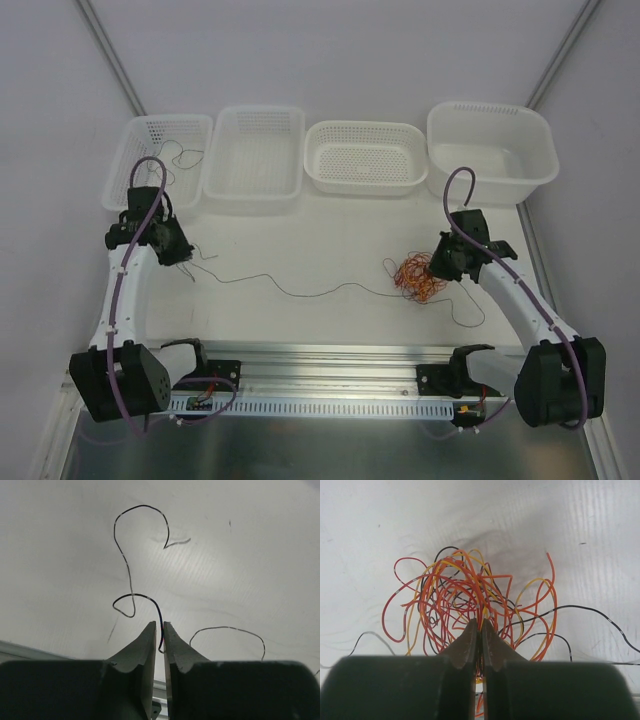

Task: Untangle the cables

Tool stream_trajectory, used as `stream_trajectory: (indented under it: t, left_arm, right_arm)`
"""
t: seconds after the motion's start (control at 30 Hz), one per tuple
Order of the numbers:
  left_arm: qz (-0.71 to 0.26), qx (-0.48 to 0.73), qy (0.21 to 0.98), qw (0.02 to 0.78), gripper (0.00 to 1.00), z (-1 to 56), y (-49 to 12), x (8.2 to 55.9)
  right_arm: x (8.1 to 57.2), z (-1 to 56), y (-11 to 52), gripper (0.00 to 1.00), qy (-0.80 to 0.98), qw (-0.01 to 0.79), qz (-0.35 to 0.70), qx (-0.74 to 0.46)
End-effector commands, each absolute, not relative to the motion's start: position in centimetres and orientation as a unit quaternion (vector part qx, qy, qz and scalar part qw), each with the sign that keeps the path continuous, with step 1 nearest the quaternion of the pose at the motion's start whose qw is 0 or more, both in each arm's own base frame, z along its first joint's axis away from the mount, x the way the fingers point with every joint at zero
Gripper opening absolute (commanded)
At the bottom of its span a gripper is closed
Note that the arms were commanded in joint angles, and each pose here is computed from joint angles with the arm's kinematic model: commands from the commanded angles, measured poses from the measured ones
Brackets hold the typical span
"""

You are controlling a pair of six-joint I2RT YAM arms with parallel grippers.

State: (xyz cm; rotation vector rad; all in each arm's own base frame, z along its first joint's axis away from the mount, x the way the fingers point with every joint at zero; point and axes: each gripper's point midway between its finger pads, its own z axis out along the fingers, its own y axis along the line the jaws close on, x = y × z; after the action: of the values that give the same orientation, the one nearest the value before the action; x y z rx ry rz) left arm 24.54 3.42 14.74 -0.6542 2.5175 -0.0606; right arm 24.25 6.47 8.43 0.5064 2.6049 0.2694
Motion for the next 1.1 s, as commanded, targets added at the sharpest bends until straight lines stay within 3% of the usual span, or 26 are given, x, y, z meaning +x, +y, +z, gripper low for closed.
stream_trajectory:
  t: [0.0,0.1,0.13,0.23,0.27,0.3,0.7,1.07]
  left_arm:
    - [-0.077,-0.196,0.941,0.264,0.23,13.9,-0.2,25.3]
    - [-0.097,-0.143,0.951,0.257,0.42,13.5,-3.2,24.9]
    - [-0.107,-0.124,0.953,0.256,0.56,13.5,-4.3,24.7]
    - [-0.168,-0.057,0.945,0.273,0.78,14.7,-8.3,24.4]
    - [-0.186,-0.036,0.939,0.288,0.90,15.4,-9.4,24.4]
    - [-0.207,-0.014,0.934,0.292,0.93,15.9,-10.6,24.1]
    - [-0.282,0.311,0.825,0.379,0.98,17.5,-25.0,19.2]
    - [-0.238,0.438,0.730,0.467,0.93,14.7,-36.5,19.1]
  right_arm:
    - [25.5,10.4,8.4,0.01,0.946,0.260,0.116,0.153]
    - [25.3,10.8,9.9,0.01,0.950,0.259,0.119,0.128]
    - [25.5,10.9,10.0,0.01,0.949,0.265,0.109,0.130]
    - [25.8,11.3,11.4,0.01,0.949,0.269,0.115,0.116]
    - [25.6,11.1,12.2,0.01,0.952,0.262,0.116,0.106]
    - [25.7,11.2,12.4,0.01,0.952,0.264,0.113,0.104]
    - [26.1,12.5,16.2,0.01,0.953,0.258,0.139,0.073]
    - [25.9,13.2,17.4,0.01,0.951,0.251,0.163,0.075]
